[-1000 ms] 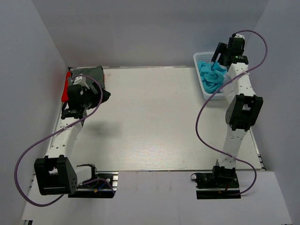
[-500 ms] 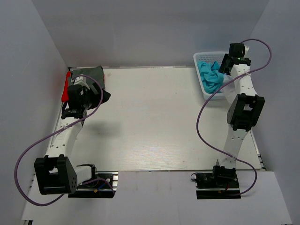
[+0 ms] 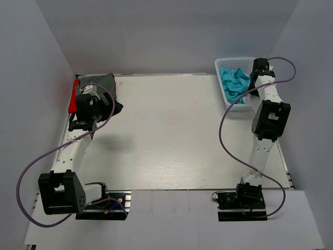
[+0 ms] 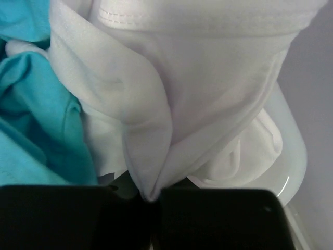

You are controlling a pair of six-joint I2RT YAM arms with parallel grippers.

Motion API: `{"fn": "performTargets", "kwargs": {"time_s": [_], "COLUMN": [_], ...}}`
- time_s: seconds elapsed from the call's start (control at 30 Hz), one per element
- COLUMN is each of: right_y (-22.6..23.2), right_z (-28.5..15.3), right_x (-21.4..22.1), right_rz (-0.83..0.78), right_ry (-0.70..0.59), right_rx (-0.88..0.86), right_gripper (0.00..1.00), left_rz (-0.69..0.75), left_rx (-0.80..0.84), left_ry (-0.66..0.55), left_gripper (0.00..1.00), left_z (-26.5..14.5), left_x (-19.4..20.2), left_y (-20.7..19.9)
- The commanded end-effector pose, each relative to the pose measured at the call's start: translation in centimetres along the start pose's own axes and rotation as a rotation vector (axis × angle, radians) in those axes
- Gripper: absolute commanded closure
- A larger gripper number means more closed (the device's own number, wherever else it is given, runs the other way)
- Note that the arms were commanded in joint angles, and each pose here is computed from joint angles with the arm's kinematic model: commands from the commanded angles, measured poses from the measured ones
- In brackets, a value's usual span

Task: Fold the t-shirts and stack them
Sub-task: Grab crumpled tshirt from bin with the right arm

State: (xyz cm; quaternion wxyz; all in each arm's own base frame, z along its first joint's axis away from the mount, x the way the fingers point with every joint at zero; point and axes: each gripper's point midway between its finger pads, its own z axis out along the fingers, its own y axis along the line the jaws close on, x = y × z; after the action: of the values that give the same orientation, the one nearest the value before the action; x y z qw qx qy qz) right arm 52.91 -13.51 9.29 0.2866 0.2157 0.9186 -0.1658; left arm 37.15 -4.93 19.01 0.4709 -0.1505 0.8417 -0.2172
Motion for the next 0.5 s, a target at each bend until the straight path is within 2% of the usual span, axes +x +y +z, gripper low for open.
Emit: {"fn": "performTargets", "kwargs": {"time_s": [0.0, 0.13, 0.23, 0.3, 0.47], "right_y": [0.1, -0.3, -1.7, -2.0, -1.1], "right_z": [-4.1, -11.0, -18.8, -22.1, -35.4], "right_x": [-5.1, -10.8, -14.8, -16.1, -18.5], "right_rz": [0.071, 0.091, 0.107, 0.109, 0.058], "right_ry": [-0.151, -0.345, -0.514, -0.584, -0.851], "right_rx": [-0.082, -0.172, -0.24, -0.282, -0.545], "right_gripper": [1.0, 1.0, 1.0, 1.0, 1.0], "left_rz": [0.023, 0.031, 0.035, 0.038, 0.055], "left_rx": [0.022, 0.036, 0.057, 0.062, 0.105], "left_ry": [-0.039, -0.065, -0.067, -0.077, -0.115], "left_gripper": [0.0, 0.0, 0.0, 0.0, 0.0], "left_z": [-0.8, -1.5, -2.1, -2.4, -3.9], "left_x": [-1.6, -2.2, -2.3, -2.5, -3.3], "left_y": [-1.1, -1.6, -2.2, -2.4, -3.7]}}
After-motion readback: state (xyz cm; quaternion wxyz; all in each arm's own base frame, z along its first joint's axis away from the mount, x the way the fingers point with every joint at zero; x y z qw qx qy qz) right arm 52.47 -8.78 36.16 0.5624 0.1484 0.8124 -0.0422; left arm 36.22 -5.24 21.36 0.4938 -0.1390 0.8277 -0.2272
